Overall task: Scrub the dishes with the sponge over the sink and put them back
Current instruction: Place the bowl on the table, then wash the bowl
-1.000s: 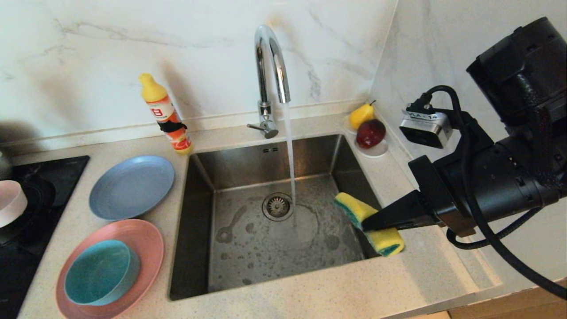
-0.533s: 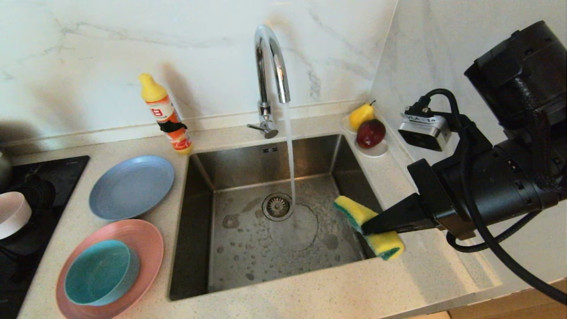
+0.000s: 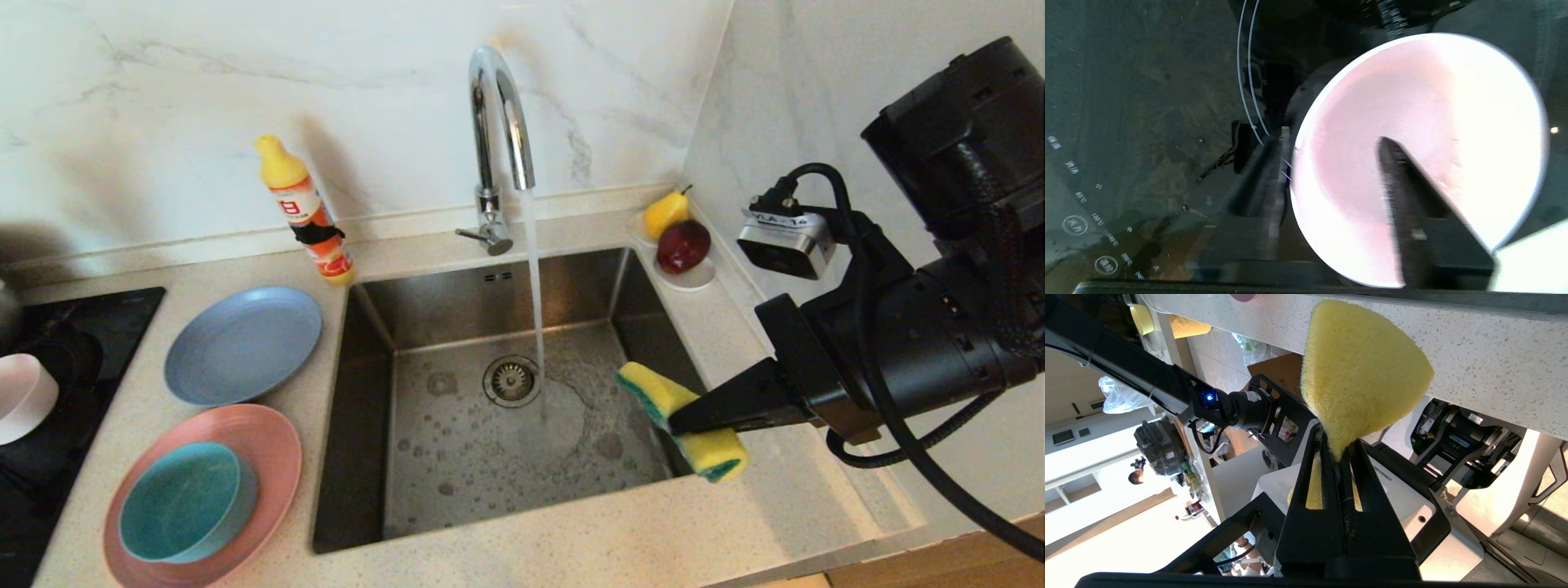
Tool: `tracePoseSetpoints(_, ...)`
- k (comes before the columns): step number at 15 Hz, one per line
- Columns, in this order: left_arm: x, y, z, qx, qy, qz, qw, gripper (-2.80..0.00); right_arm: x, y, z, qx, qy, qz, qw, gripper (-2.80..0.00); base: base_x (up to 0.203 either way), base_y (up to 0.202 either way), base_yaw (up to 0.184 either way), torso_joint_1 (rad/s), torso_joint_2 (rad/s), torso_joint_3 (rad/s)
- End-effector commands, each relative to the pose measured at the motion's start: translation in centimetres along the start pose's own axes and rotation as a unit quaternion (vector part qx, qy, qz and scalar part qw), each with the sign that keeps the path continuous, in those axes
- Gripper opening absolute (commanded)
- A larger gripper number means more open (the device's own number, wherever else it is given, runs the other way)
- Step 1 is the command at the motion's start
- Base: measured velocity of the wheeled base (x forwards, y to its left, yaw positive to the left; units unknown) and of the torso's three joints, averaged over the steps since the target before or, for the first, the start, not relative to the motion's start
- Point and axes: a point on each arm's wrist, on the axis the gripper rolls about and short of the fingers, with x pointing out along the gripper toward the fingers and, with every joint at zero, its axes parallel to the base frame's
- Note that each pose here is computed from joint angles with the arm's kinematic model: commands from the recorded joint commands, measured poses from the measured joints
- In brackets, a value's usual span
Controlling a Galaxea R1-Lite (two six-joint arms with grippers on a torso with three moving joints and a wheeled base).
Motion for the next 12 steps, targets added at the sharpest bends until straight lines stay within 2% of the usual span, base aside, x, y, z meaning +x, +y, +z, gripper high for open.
tracePoseSetpoints(1, -1.6, -0.6, 0.4, 0.000, -0.014, -0.011, 0.9998, 0.00, -0.1, 0.0, -0.1, 0.002, 0.001, 0.001, 1.000, -2.80, 0.000, 0.000, 0.000, 0.000, 0.00, 0.000)
tracePoseSetpoints(3, -4.2, -1.2, 0.7, 0.003, -0.024, -0.025, 0.9994, 0.00, -0.3, 0.1, -0.1, 0.000, -0.001, 0.003, 1.000, -2.80, 0.000, 0.000, 0.000, 0.000, 0.00, 0.000)
tracePoseSetpoints(5, -8.7, -2.3, 0.9, 0.011, -0.030, -0.075, 0.9967, 0.00, -0.4, 0.1, -0.1, 0.000, -0.002, 0.003, 1.000, -2.80, 0.000, 0.000, 0.000, 0.000, 0.00, 0.000)
tracePoseSetpoints(6, -11.1, -2.8, 0.9, 0.017, -0.033, -0.099, 0.9944, -2.80, -0.4, 0.1, -0.2, 0.002, 0.000, 0.001, 1.000, -2.80, 0.000, 0.000, 0.000, 0.000, 0.00, 0.000)
tracePoseSetpoints(9, -17.5, -3.8, 0.1, 0.052, -0.035, -0.158, 0.9855, -2.80, -0.6, 0.1, -0.3, 0.002, -0.004, 0.001, 1.000, -2.80, 0.000, 0.000, 0.000, 0.000, 0.00, 0.000)
tracePoseSetpoints(11, -20.9, -4.3, -1.4, 0.114, -0.029, -0.194, 0.9739, -2.80, -0.5, 0.0, -0.2, 0.003, -0.002, 0.001, 1.000, -2.80, 0.000, 0.000, 0.000, 0.000, 0.00, 0.000)
tracePoseSetpoints(12, -22.1, -4.9, -2.8, 0.157, -0.019, -0.209, 0.9650, -2.80, -0.4, 0.0, -0.2, 0.003, -0.002, -0.001, 1.000, -2.80, 0.000, 0.000, 0.000, 0.000, 0.00, 0.000)
